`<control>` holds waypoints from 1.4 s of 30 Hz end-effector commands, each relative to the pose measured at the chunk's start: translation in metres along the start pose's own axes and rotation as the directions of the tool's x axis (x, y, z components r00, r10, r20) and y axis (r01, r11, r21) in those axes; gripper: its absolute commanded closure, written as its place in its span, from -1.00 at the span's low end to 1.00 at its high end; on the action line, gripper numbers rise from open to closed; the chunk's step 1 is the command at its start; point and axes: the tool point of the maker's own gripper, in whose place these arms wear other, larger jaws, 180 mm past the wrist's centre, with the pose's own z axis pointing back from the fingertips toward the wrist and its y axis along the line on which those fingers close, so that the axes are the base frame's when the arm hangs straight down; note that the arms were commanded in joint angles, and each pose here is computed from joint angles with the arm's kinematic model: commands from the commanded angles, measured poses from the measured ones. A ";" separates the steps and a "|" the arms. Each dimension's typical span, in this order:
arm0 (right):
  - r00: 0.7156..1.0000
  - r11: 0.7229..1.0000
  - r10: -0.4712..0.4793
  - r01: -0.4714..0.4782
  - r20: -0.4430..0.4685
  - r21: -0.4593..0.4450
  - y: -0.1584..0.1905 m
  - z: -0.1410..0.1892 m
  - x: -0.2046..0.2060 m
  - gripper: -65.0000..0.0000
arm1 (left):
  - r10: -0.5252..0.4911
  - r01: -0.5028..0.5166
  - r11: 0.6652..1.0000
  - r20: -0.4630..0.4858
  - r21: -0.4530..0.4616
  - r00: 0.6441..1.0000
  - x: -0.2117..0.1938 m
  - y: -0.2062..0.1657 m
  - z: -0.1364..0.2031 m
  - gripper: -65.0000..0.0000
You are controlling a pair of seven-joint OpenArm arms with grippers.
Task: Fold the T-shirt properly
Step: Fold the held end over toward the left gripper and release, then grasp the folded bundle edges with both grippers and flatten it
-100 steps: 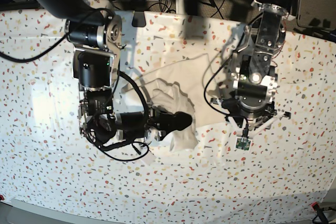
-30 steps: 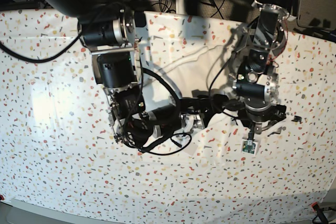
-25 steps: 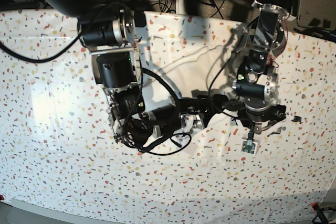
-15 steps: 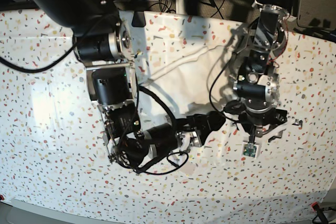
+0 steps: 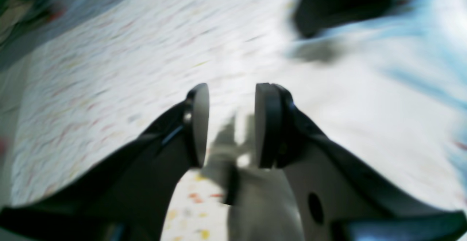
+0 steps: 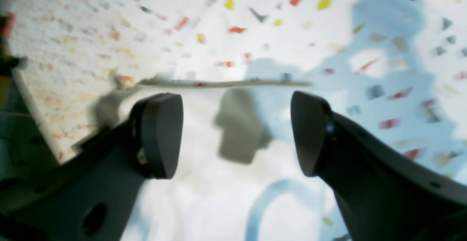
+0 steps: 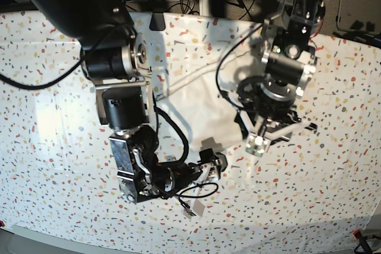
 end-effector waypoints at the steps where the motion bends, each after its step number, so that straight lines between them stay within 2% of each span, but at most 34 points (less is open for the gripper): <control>1: 0.993 0.999 0.043 -0.042 0.107 -0.015 -0.001 0.013 0.040 -0.40 | 0.008 -0.007 1.000 0.038 -0.030 0.999 0.008 -0.010 0.009 0.38; 5: 0.988 0.994 0.062 -0.049 0.142 -0.095 -0.016 0.018 0.050 -0.40 | 0.005 -0.001 0.983 0.021 -0.185 1.000 -0.007 -0.061 0.031 0.38; 8: 0.984 0.987 0.102 -0.082 0.147 -0.135 -0.020 0.017 0.053 -0.40 | 0.013 -0.020 0.957 -0.024 -0.290 1.000 -0.021 -0.095 0.044 0.38; 12: 0.985 0.984 0.096 -0.072 0.145 -0.164 -0.023 0.016 0.053 -0.40 | 0.001 -0.014 0.930 -0.035 -0.368 0.999 -0.027 -0.122 0.056 0.38; 19: 0.990 0.977 0.107 -0.086 0.097 -0.197 -0.032 0.016 0.043 -0.40 | -0.057 0.015 0.929 -0.103 -0.369 0.993 -0.054 -0.119 0.054 0.38; 21: 0.991 0.978 0.100 -0.081 0.091 -0.193 -0.032 0.014 0.036 -0.40 | -0.018 -0.028 0.928 -0.120 -0.373 0.993 -0.062 -0.118 0.051 0.38; 24: 0.994 0.981 0.080 -0.066 0.070 -0.183 -0.031 0.007 0.020 -0.40 | 0.015 -0.097 0.908 -0.200 -0.407 0.980 -0.085 -0.126 0.049 0.38; 29: 0.997 0.985 0.050 -0.039 0.058 -0.167 -0.029 -0.003 -0.006 -0.40 | 0.013 -0.117 0.900 -0.243 -0.420 0.970 -0.100 -0.131 0.047 0.38; 32: 0.999 0.987 0.032 -0.026 0.037 -0.160 -0.028 -0.008 -0.021 -0.40 | 0.044 -0.168 0.863 -0.260 -0.477 0.965 -0.098 -0.143 0.053 0.38; 34: 0.999 0.987 0.022 -0.018 0.024 -0.158 -0.028 -0.010 -0.031 -0.40 | 0.030 -0.150 0.848 -0.237 -0.508 0.971 -0.095 -0.148 0.055 0.38; 39: 1.000 0.985 0.013 -0.012 0.005 -0.170 -0.037 -0.007 -0.043 -0.40 | -0.005 -0.074 0.886 -0.170 -0.458 0.985 -0.093 -0.137 0.043 0.38; 42: 1.000 0.986 -0.013 0.014 0.007 -0.168 -0.045 -0.001 -0.046 -0.40 | -0.031 -0.061 0.894 -0.197 -0.444 0.980 -0.109 -0.136 0.034 0.38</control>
